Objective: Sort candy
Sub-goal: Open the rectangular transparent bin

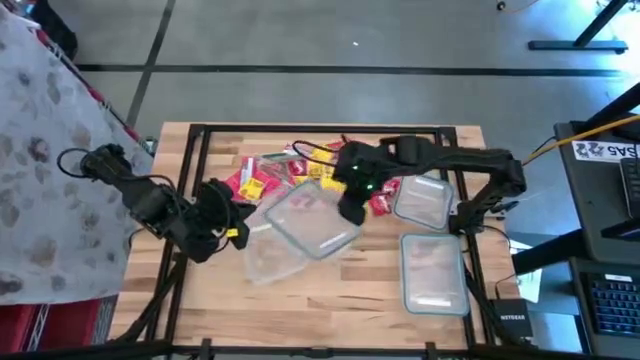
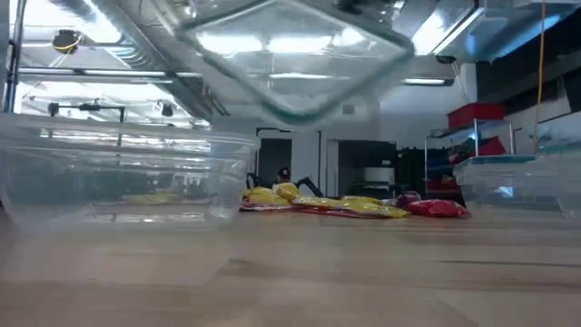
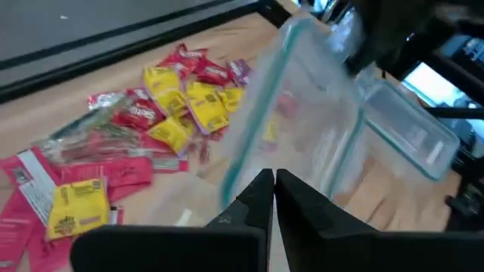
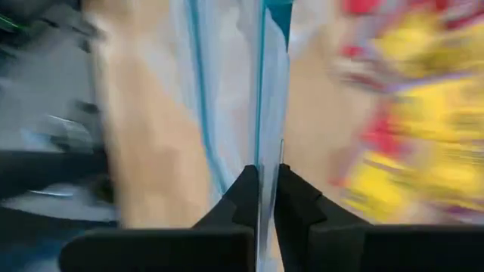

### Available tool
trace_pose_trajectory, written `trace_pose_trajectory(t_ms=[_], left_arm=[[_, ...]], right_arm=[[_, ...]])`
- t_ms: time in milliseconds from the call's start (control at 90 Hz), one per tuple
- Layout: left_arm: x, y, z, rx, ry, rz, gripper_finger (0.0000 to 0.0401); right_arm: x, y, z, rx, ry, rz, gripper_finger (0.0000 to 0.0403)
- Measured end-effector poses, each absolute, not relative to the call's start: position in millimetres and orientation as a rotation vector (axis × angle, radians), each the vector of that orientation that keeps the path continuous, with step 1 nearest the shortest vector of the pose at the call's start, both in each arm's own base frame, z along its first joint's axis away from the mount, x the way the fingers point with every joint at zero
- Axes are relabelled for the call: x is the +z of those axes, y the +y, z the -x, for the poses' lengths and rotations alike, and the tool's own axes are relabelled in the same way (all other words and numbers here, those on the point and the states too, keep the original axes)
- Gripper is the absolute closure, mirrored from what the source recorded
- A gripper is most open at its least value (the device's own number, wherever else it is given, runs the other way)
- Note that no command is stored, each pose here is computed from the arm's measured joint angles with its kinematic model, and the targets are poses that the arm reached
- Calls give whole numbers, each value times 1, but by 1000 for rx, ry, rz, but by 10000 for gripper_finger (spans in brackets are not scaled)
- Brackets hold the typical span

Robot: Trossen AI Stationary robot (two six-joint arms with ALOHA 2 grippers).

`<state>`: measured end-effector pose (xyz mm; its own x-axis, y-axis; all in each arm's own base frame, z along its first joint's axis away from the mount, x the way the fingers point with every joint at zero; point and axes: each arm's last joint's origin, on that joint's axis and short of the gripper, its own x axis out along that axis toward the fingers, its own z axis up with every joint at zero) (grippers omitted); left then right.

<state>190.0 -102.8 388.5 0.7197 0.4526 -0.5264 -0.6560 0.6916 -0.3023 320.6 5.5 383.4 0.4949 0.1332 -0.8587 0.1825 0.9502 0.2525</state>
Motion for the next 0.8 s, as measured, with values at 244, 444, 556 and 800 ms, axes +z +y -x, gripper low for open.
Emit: trace_pose_trajectory(t_ms=[244, 444, 556, 800], left_arm=[[378, -102, -192, 652, 474, 498, 401], [372, -104, -193, 663, 481, 515, 401], [371, -104, -194, 668, 480, 518, 401], [370, -104, -196, 677, 471, 526, 401]], right_arm=[[375, 76, -306, -57, 1067, 358, 400], [305, 130, -289, 22, 1139, 679, 390], [279, 150, -277, 136, 1156, 665, 389], [248, 166, -269, 366, 1228, 456, 387]])
